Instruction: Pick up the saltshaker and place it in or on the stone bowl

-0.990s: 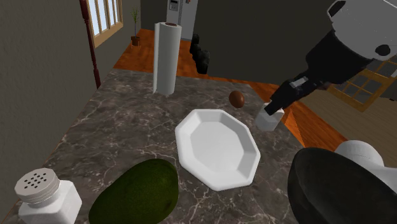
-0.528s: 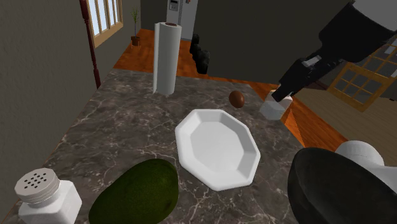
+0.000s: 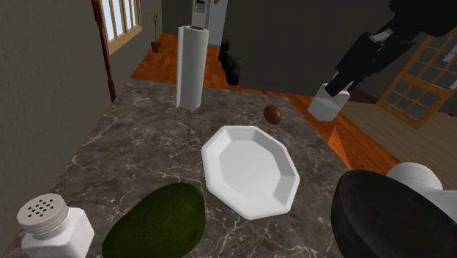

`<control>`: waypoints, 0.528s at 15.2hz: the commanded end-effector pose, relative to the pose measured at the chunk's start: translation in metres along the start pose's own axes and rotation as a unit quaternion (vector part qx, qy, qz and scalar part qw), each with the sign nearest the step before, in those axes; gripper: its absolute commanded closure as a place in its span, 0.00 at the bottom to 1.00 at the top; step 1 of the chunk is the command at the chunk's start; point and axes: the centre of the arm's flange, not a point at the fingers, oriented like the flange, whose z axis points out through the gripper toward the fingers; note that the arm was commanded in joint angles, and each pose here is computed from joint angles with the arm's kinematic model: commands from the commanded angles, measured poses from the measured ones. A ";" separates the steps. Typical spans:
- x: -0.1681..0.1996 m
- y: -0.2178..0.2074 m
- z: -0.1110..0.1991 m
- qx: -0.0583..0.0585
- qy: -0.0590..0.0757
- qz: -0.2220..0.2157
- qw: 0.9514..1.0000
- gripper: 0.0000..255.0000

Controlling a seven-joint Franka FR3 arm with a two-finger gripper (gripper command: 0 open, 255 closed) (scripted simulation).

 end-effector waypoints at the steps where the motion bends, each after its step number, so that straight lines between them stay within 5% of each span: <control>1: 0.004 0.001 -0.009 0.000 0.000 0.000 1.000 1.00; 8: 0.002 -0.001 -0.043 0.000 0.000 0.000 1.000 1.00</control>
